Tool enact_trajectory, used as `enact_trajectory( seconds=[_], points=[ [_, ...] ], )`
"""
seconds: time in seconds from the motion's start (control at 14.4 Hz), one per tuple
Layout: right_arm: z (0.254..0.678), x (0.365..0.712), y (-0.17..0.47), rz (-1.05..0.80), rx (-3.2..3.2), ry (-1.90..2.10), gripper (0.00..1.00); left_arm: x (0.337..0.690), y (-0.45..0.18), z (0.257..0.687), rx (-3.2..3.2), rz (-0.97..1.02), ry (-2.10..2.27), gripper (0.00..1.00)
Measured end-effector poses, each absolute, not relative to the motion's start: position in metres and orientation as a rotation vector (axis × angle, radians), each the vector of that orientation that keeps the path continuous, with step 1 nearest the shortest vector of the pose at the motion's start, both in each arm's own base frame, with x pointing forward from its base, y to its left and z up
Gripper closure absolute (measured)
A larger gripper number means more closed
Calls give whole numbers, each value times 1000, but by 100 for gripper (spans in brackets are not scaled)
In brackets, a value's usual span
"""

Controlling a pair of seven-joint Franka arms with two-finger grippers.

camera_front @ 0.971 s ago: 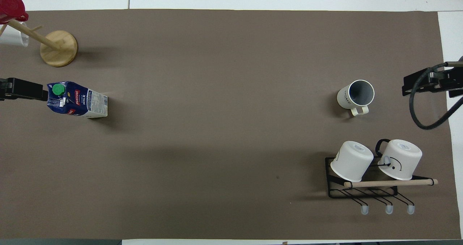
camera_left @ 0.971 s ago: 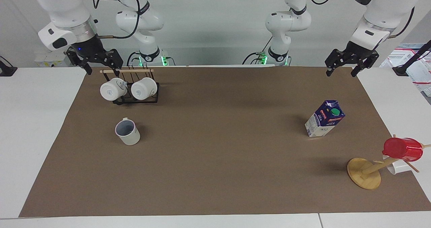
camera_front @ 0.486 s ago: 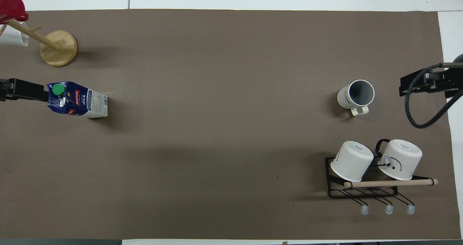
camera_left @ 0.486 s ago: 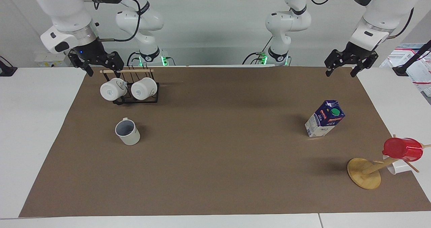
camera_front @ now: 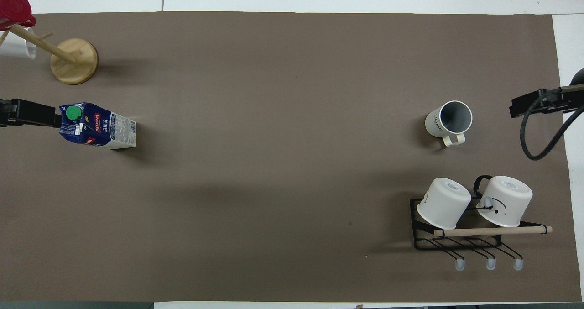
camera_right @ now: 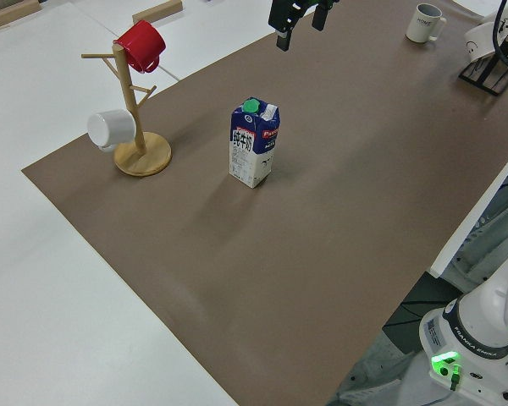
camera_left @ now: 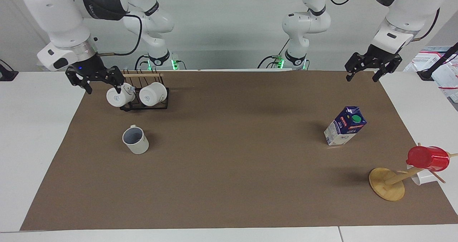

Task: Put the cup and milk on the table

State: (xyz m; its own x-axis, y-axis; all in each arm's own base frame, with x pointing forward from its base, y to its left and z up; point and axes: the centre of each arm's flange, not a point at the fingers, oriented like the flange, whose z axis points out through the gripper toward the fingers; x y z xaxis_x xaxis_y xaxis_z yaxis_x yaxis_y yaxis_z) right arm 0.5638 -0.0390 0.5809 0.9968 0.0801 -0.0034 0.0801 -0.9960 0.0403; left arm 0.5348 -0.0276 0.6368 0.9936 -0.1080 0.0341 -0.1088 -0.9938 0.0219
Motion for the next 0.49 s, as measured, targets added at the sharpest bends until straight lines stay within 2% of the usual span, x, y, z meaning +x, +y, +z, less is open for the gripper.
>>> enact_trajectory(
  seconds=[0.28, 0.49],
  points=[
    [503, 594, -64, 83, 3129, 230, 0, 535, -27, 635, 3113, 49, -169, 0],
    [449, 604, -57, 118, 3170, 211, 0, 540, -26, 625, 3113, 69, -167, 0]
  ],
)
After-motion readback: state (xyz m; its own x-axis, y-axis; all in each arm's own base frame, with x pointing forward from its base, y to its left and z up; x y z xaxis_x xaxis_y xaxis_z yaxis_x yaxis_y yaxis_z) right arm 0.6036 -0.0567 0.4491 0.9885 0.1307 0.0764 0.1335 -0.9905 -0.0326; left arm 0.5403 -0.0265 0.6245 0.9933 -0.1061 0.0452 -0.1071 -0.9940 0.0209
